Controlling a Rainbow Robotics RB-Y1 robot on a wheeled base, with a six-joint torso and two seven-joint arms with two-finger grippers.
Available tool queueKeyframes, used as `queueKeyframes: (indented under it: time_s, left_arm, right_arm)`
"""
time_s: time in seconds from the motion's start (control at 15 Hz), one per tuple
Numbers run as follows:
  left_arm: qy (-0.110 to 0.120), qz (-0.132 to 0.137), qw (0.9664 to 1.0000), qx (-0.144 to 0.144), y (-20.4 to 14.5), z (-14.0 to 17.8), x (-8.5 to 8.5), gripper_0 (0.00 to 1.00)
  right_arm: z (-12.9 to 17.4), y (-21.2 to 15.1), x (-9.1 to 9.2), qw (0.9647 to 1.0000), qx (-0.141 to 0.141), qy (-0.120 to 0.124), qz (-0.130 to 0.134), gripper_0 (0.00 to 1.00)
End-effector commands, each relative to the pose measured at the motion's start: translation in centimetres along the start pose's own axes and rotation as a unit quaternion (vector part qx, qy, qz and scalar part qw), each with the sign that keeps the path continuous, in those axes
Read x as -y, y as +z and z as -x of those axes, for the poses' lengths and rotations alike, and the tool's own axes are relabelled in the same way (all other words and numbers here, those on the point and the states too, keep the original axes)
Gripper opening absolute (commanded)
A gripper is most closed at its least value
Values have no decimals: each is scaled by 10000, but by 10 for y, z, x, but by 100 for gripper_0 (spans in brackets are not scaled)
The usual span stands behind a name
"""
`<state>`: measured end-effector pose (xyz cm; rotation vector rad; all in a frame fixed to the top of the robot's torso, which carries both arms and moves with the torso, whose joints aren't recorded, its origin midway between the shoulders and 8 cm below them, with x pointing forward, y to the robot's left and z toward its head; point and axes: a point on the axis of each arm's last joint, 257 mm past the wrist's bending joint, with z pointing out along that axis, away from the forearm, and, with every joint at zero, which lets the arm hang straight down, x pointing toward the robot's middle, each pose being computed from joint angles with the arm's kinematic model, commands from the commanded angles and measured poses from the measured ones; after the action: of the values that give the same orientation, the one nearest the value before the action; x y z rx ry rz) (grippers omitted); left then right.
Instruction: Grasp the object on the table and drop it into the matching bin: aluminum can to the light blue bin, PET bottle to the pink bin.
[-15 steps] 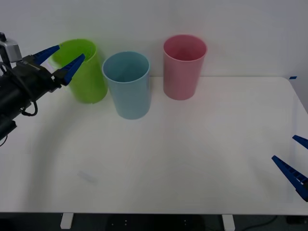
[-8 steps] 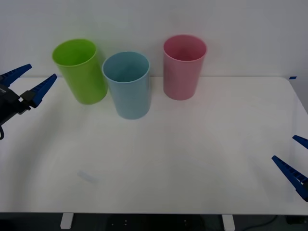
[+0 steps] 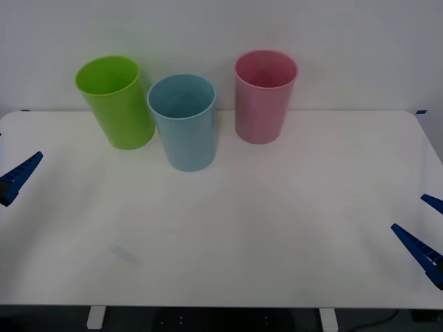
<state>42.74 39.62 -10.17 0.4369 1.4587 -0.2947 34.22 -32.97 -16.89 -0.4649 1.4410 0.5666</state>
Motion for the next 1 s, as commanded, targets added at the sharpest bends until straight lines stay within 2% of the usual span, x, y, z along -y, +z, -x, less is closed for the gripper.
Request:
queueKeyframes:
  time_s: [0.07,0.33,0.73,1.0]
  left_arm:
    - [34,4,9999,-127,-25,-8,0,100]
    - [68,68,9995,-312,-52,-23,1,100]
    - [180,21,9985,-514,-69,-39,8,100]
    - [142,41,9987,-492,-74,-39,9,100]
  right_arm:
    - [0,0,0,10000,0,0,0,100]
    - [0,0,0,10000,0,0,0,100]
    - [0,0,0,10000,0,0,0,100]
    - [0,0,0,10000,0,0,0,100]
